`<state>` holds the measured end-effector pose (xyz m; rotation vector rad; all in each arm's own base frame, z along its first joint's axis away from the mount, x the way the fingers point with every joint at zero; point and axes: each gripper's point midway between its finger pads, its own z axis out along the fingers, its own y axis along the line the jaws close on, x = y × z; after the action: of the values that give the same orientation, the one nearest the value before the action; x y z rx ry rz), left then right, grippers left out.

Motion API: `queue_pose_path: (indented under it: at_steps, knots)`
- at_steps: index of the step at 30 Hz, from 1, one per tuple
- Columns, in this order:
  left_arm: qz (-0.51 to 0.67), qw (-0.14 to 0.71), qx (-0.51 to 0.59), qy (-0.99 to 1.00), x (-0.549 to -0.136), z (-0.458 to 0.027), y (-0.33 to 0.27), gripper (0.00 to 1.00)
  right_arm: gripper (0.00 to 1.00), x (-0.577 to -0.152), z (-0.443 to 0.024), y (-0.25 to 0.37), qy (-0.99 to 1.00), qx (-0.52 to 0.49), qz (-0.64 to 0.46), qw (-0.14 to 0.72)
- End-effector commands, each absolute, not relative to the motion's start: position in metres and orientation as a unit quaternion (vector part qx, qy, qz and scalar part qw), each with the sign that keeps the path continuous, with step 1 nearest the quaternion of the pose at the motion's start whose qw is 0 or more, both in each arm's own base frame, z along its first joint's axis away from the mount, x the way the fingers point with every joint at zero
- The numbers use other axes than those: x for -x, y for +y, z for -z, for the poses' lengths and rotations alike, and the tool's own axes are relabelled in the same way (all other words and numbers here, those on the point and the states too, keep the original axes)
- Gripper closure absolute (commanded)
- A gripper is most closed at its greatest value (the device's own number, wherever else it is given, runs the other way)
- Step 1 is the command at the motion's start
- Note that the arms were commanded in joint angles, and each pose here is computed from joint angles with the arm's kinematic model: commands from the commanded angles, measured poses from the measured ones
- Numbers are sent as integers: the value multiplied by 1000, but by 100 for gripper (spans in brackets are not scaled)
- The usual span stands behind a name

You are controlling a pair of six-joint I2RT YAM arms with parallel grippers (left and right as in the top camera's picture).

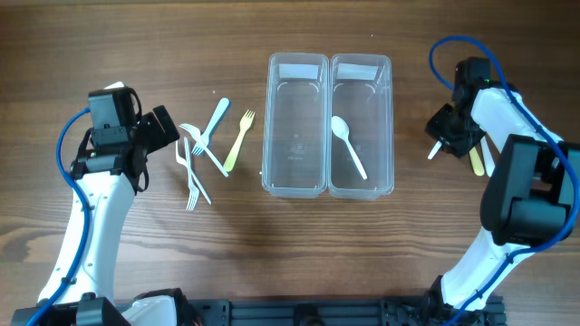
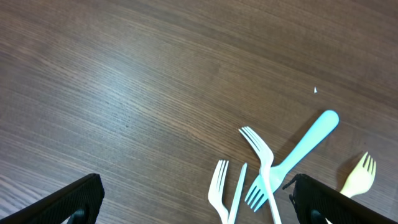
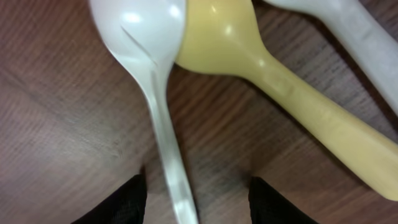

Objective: Pack container
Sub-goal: 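Grasp another white spoon with the right gripper and drop it in the right container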

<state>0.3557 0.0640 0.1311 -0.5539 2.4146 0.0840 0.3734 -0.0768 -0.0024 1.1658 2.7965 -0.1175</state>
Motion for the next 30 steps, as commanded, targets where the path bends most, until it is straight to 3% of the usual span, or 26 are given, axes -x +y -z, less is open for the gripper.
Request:
queue_pose_path:
  at_steps: [1,7,12,13,17,22,27,30]
  knots:
    - [-35,335,212,918,-360,-139,67,0,48,-375,18,-70,917,-397,21,42]
    - [-35,335,211,918,-360,-139,67,0,76,-381,20,-68,916,-399,9,50]
    - [-35,335,212,918,-360,-139,67,0,87,-376,19,-67,919,-393,12,40]
    - [-35,335,212,918,-360,-139,67,0,94,-376,17,-67,923,-383,12,42]
    - [-35,335,211,918,-360,-139,67,0,96,-384,-8,-69,932,-355,7,75]
    - [-35,335,211,918,-360,-139,67,0,96,-398,-84,-58,933,-320,-26,165]
    - [-35,335,211,918,-360,-139,67,0,96,-399,-160,34,948,-155,-142,237]
    - [-35,335,211,918,-360,-139,67,0,96,-391,-156,86,962,-48,-140,231]
